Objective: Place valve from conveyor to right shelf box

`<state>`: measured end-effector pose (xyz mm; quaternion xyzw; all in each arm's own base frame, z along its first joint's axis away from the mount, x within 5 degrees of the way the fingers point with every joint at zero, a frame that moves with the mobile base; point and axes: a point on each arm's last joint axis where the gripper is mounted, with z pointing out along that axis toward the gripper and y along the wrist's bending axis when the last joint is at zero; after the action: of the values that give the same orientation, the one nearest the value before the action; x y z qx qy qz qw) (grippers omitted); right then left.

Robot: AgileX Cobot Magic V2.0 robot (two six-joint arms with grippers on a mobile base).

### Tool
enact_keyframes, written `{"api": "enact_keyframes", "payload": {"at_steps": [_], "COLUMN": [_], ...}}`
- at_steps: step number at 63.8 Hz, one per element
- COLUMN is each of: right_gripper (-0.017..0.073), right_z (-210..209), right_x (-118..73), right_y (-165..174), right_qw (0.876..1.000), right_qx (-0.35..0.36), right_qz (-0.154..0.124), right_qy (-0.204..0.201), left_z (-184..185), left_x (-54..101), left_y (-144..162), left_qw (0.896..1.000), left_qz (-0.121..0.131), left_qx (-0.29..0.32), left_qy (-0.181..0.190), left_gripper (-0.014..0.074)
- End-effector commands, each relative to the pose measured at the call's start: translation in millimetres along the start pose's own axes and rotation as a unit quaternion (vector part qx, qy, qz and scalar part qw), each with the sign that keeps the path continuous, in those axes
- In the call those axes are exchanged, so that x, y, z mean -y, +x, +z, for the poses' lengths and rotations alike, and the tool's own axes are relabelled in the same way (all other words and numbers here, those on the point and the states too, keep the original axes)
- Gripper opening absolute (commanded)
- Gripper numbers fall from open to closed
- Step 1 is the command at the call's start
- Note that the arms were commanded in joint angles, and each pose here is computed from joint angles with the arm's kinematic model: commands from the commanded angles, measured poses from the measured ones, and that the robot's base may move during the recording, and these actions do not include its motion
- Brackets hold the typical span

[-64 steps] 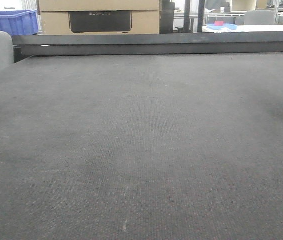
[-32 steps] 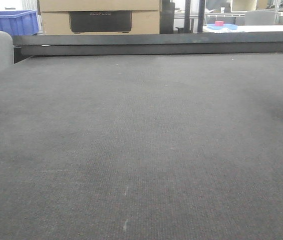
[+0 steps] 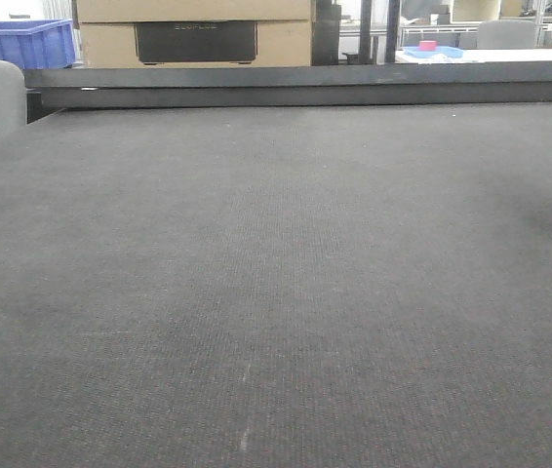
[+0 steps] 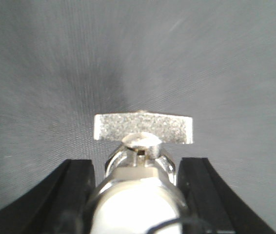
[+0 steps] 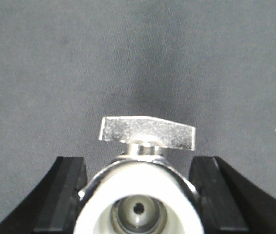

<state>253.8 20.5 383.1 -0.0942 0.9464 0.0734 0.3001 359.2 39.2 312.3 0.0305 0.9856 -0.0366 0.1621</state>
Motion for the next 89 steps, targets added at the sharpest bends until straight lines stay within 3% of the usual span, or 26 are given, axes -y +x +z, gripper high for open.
{"api": "enact_keyframes", "payload": {"at_steps": [1,15,31,89], "right_gripper": [-0.0153,-0.0153,-0.0153,-0.0153], "right_z": [-14.4,-36.8,-69.6,-85.4], "right_x": [-2.1,-5.6,-11.9,-15.0], "right_y": [-4.2,-12.0,-29.3,-36.0], "right_qw": [0.999,0.996,0.989,0.984], "right_qx": [0.048,0.093,0.149,0.178], "right_qz": [-0.002,-0.008,-0.015,-0.019], "right_qy": [0.006,0.01,0.004,0.002], "left_z": [-47.1,-124.3,-183.1,-196.2], "left_x": [16.1,42.4,51.8,53.8], "left_y": [7.4,33.6,65.7,72.5], "left_qw": [0.998,0.984,0.96,0.95], "left_qz": [0.008,0.024,0.016,0.016], "left_qx": [0.061,0.177,0.279,0.311], "left_qy": [0.003,-0.005,-0.016,-0.02], "left_gripper": [-0.0111,-0.0111,-0.0111,-0.0111]}}
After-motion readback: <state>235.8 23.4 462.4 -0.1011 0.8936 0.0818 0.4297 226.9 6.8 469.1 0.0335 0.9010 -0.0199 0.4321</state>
